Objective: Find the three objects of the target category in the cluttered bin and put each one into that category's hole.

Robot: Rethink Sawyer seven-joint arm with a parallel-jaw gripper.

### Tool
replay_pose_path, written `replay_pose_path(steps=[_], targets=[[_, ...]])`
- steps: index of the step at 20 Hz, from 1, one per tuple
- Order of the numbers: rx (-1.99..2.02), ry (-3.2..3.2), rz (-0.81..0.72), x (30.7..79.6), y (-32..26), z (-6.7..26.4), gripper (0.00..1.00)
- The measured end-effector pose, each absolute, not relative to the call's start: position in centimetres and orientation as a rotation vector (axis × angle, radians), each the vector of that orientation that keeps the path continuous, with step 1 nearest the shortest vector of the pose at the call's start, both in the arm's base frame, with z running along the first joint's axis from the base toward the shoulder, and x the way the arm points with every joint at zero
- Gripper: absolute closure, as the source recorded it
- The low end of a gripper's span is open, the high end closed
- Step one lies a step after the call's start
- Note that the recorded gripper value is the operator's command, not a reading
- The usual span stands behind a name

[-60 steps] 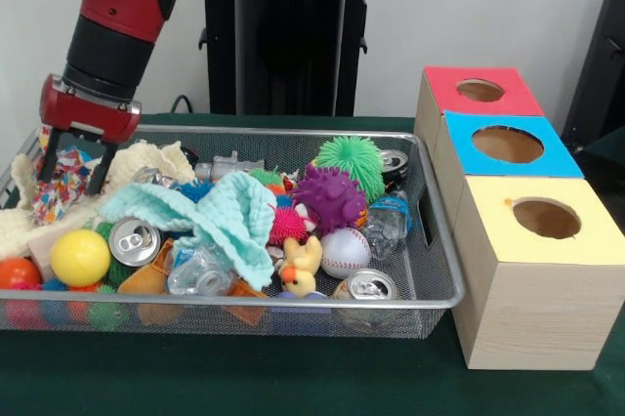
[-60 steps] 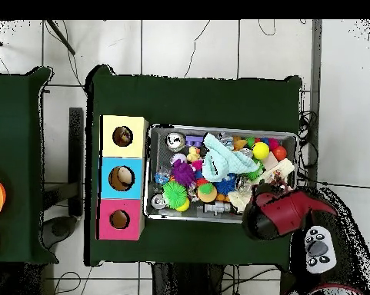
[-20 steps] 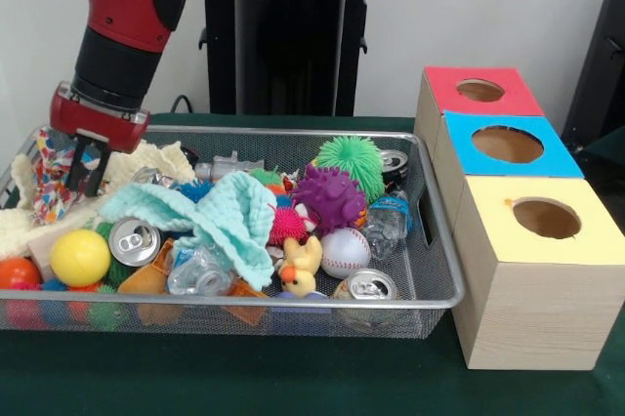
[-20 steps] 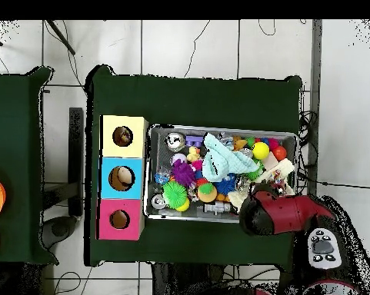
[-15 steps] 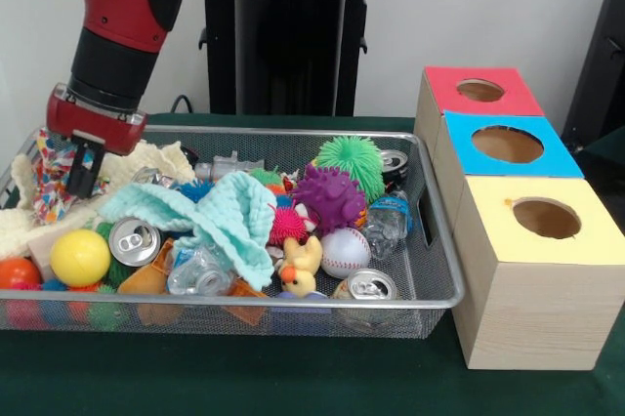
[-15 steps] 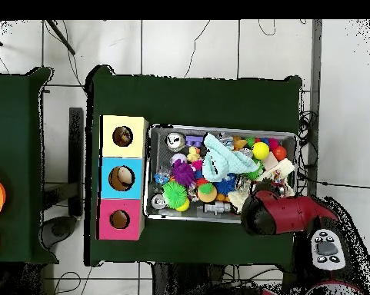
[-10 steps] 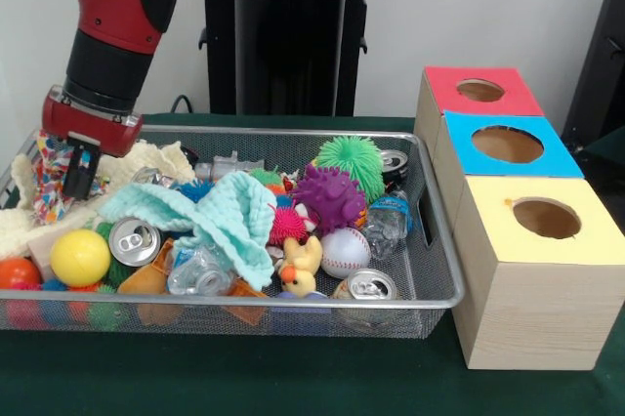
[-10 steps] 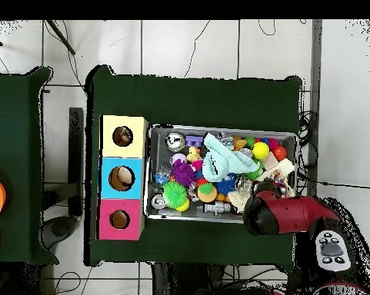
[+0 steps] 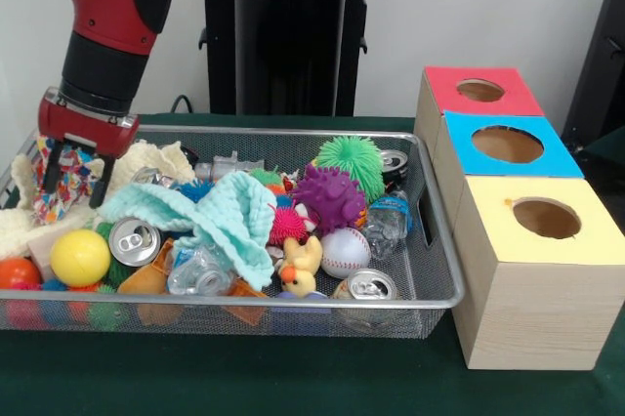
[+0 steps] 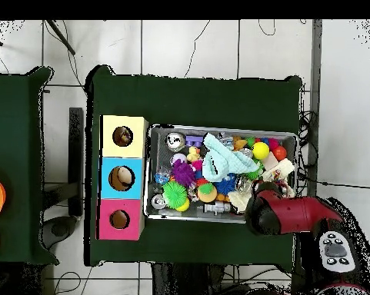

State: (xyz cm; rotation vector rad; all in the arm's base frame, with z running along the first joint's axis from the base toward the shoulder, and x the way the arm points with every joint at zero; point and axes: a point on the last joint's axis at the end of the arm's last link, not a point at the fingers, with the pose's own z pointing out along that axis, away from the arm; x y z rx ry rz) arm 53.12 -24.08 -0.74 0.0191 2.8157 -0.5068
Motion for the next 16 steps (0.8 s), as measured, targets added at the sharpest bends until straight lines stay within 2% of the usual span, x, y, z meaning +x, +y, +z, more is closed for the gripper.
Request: replay_pose_path(steps=[16], targets=[[0.061,2.812,-0.501,53.31,-23.94,-0.3,0.0]])
